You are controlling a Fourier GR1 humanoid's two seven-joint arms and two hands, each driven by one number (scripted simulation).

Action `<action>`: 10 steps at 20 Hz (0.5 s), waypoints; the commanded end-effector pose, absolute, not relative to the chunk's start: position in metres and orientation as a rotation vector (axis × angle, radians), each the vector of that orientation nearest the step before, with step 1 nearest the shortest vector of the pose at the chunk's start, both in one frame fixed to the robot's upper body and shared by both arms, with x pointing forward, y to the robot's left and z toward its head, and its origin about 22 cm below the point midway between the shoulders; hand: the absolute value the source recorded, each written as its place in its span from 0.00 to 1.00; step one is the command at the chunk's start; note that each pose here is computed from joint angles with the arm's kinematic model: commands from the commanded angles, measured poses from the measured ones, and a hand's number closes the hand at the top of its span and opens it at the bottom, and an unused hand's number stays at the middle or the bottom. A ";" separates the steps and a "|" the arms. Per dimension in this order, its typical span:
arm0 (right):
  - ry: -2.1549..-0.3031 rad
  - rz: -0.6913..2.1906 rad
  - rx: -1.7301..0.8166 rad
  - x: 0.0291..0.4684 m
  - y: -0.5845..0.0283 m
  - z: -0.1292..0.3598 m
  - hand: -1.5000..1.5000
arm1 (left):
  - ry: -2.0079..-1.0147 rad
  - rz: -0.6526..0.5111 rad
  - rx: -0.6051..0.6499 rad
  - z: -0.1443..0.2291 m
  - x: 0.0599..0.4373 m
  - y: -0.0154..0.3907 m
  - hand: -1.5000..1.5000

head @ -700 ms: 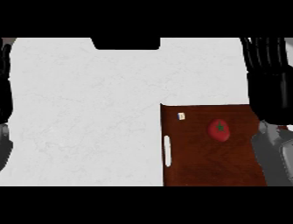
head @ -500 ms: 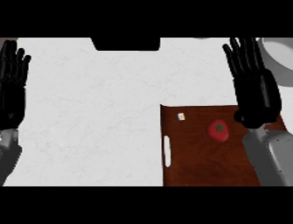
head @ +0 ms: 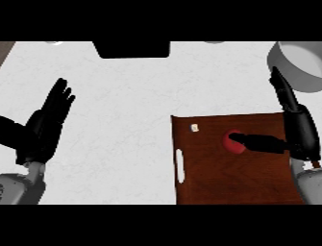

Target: Pick the tomato from the tray and place it in the pot

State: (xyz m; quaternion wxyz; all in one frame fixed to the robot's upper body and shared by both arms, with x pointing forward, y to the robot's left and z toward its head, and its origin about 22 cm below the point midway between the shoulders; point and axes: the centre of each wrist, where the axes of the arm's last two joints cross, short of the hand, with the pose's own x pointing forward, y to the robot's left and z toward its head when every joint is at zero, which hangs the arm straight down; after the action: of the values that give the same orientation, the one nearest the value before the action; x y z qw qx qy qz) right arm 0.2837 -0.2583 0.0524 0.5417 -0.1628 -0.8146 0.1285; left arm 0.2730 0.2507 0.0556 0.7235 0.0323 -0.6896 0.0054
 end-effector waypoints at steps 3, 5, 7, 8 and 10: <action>-1.883 0.513 -0.586 0.216 -0.287 0.059 0.00 | -1.451 0.009 0.053 0.055 0.267 0.245 0.50; -1.801 0.600 -0.683 0.210 -0.295 0.086 0.00 | -1.465 0.036 0.041 0.054 0.267 0.243 0.50; -1.714 0.702 -0.721 0.198 -0.298 0.095 0.00 | -1.484 0.009 0.052 0.055 0.268 0.245 0.50; -1.674 0.714 -0.738 0.195 -0.292 0.110 0.00 | -1.475 -0.007 0.045 0.063 0.253 0.249 0.50; -1.619 0.819 -0.755 0.195 -0.306 0.141 0.00 | -1.475 0.018 0.018 0.057 0.258 0.244 0.50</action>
State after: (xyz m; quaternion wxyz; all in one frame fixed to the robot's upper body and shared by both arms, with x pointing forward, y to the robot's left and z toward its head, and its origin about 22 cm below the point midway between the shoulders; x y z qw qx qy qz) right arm 0.2082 -0.2951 0.1033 0.5470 -0.2884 -0.7339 0.2811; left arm 0.2623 0.2451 0.0581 0.7399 0.0186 -0.6724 0.0049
